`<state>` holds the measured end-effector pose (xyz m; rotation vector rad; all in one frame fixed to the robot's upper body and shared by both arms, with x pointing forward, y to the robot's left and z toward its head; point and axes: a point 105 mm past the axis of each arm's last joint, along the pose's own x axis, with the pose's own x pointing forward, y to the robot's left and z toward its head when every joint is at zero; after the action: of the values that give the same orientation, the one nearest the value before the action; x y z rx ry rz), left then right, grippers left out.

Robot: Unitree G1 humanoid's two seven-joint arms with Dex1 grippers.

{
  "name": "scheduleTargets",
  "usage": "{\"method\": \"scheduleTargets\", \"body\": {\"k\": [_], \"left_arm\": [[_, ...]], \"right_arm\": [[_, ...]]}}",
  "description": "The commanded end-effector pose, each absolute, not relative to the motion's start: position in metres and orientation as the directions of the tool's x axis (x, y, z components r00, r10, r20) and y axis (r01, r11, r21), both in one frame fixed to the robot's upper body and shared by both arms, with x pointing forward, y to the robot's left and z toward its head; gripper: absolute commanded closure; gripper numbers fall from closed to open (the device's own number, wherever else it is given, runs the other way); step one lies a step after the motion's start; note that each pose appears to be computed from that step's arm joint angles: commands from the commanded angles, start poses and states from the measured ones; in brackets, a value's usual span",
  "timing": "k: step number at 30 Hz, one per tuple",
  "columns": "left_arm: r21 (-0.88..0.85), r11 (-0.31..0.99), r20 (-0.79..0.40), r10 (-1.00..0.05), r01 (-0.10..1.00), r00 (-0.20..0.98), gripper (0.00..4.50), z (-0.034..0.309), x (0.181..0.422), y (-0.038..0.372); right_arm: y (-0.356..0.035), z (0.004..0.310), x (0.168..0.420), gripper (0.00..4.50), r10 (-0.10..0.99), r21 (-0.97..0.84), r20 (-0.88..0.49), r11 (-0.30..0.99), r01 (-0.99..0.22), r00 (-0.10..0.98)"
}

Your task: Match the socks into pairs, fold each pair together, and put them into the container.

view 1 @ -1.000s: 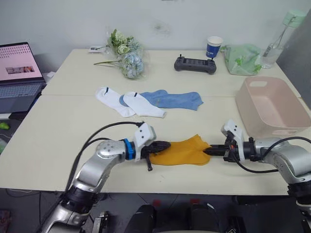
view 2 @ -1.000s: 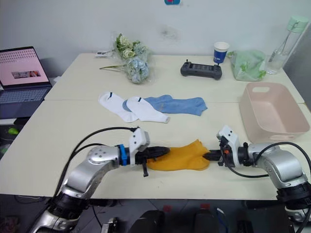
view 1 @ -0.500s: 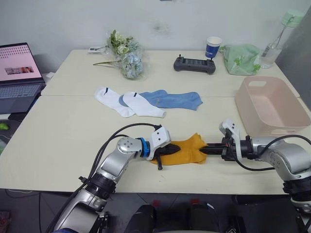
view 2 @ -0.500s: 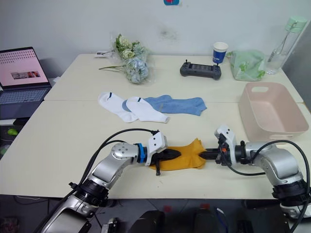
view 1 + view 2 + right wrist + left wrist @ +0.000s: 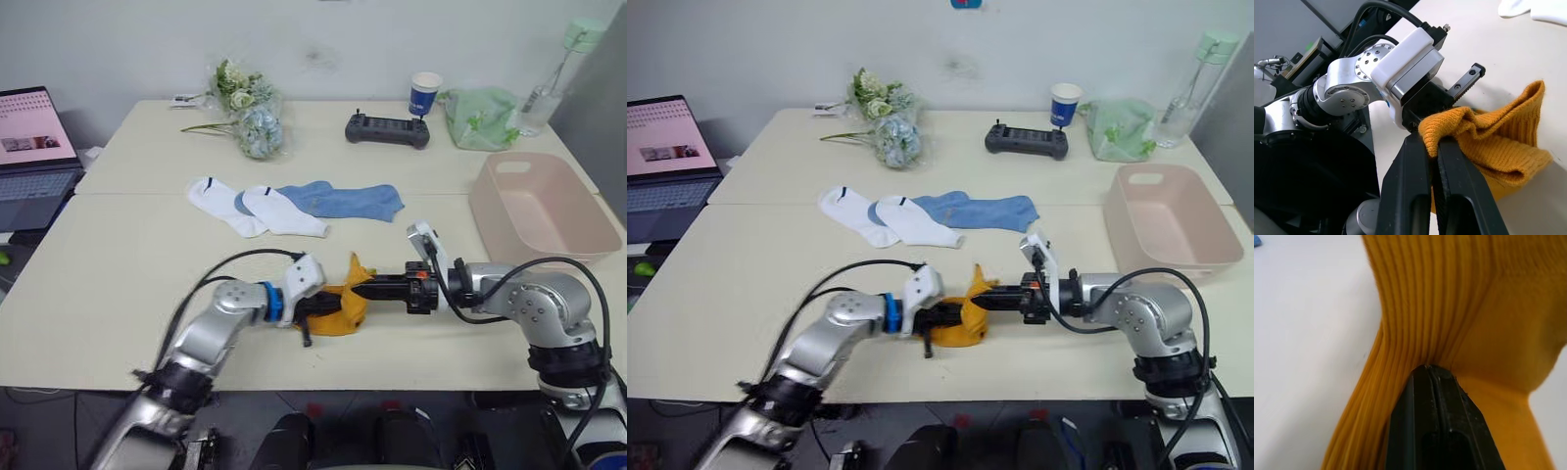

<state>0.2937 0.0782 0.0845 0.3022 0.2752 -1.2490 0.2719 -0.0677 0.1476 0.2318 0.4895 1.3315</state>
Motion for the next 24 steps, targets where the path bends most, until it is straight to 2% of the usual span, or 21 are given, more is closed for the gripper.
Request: {"method": "scheduleTargets", "body": {"k": [1, 3, 7, 12, 17, 21, 22, 24], "left_arm": [[0.124, 0.319, -0.296, -0.892, 0.940, 0.342, 4.50, 0.131, 0.287, 0.099], [0.191, 0.330, -0.308, -0.874, 0.924, 0.376, 4.50, 0.153, 0.281, 0.117], [0.196, 0.390, -0.309, -0.846, 0.900, 0.434, 4.50, 0.180, 0.274, 0.143], [0.204, 0.492, -0.347, -0.772, 0.846, 0.532, 4.50, 0.171, 0.274, 0.174], [0.200, 0.521, -0.300, -0.773, 0.830, 0.558, 4.50, 0.170, 0.275, 0.165], [0.194, 0.531, -0.285, -0.775, 0.825, 0.565, 4.50, 0.167, 0.276, 0.159], [0.193, 0.533, -0.284, -0.773, 0.824, 0.567, 4.50, 0.166, 0.276, 0.159], [0.192, 0.537, -0.284, -0.771, 0.822, 0.570, 4.50, 0.166, 0.276, 0.161]], "right_arm": [[-0.057, 0.160, 0.273, 4.48, 0.974, 0.385, -0.180, 0.195, -0.902, 0.134], [-0.047, 0.159, 0.273, 4.48, 0.976, 0.368, -0.189, 0.172, -0.914, 0.107], [-0.030, 0.157, 0.275, 4.48, 0.977, 0.349, -0.204, 0.135, -0.927, 0.065], [-0.016, 0.137, 0.281, 4.48, 0.955, 0.307, -0.294, 0.136, -0.942, 0.041], [-0.013, 0.111, 0.281, 4.48, 0.913, 0.260, -0.408, 0.127, -0.957, 0.010], [-0.010, 0.111, 0.279, 4.48, 0.917, 0.264, -0.399, 0.104, -0.959, -0.010], [-0.009, 0.115, 0.278, 3.94, 0.924, 0.274, -0.381, 0.095, -0.957, -0.018], [-0.010, 0.122, 0.278, 3.43, 0.936, 0.286, -0.352, 0.086, -0.954, -0.021]]}}
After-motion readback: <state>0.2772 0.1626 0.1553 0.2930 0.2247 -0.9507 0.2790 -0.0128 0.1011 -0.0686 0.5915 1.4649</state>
